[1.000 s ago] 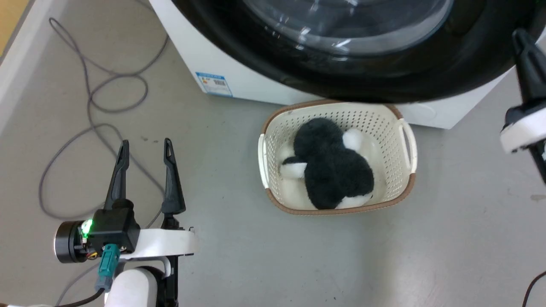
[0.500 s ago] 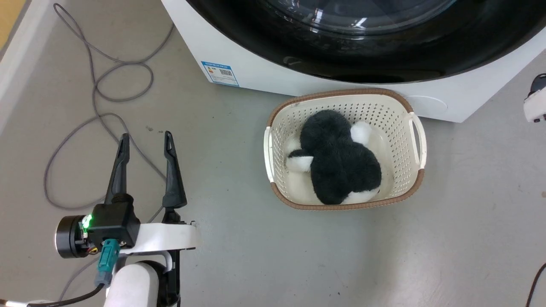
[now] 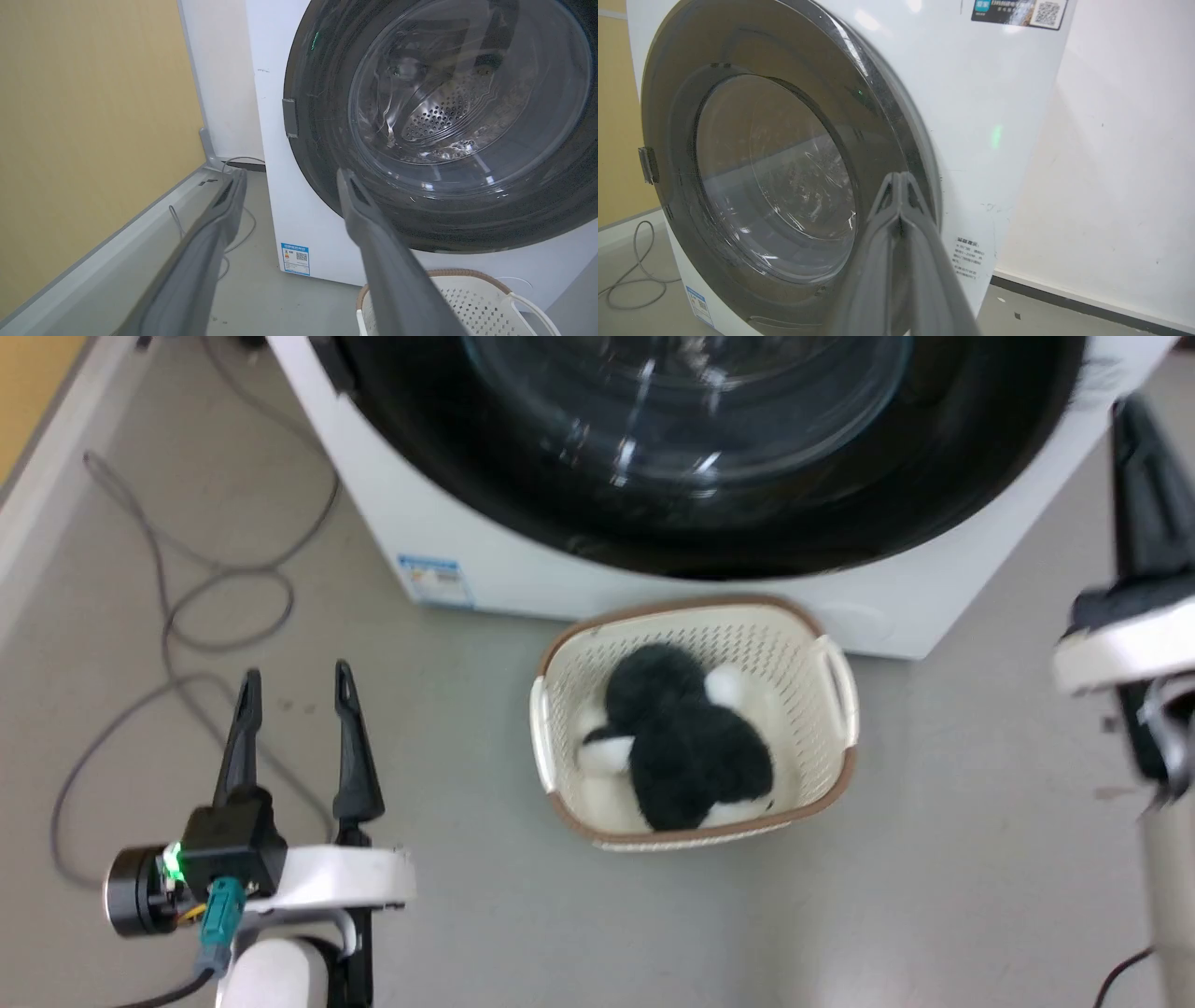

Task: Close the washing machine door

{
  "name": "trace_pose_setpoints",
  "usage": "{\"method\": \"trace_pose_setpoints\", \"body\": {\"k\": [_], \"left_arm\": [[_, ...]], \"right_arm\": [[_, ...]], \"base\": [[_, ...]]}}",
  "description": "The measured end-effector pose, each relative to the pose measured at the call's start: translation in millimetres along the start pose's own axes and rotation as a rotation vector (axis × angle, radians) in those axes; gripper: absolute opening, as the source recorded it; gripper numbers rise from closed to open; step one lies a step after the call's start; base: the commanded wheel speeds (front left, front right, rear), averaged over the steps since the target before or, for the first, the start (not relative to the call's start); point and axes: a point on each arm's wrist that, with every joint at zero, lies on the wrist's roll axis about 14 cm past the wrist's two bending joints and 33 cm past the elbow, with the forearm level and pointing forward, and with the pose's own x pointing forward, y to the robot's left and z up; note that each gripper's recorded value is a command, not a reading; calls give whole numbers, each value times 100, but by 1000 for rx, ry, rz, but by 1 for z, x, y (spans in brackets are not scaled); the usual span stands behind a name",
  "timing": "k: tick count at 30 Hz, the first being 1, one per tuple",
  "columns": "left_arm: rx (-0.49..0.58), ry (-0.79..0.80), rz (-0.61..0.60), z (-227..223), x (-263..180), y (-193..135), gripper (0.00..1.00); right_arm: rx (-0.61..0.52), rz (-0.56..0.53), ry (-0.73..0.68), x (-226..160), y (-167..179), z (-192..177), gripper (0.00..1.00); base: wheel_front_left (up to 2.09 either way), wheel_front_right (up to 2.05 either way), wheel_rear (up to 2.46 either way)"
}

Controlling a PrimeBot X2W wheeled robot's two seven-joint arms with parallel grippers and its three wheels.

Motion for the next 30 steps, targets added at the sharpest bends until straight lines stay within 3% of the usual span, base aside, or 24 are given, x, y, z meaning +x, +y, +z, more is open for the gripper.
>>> {"method": "trace_pose_setpoints", "body": {"k": [3, 4, 5, 14, 30], "left_arm": [[-9, -7, -15, 4, -6, -3, 100], [-12, -10, -20, 6, -7, -5, 100], [-14, -13, -25, 8, -9, -5, 100], [-24, -20, -59, 15, -28, -11, 100], [-24, -38, -123, 24, -53, -26, 100]], "right_arm": [[34, -27, -16, -22, 3, 12, 0], [48, -37, -9, -30, 4, 12, 47], [55, -42, -2, -38, 5, 12, 100], [84, -102, -6, -91, 4, 32, 100], [197, -160, 104, -177, 15, 13, 100]], "base": [[0, 0, 0], [0, 0, 0], [0, 0, 0], [0, 0, 0], [0, 0, 0]]}}
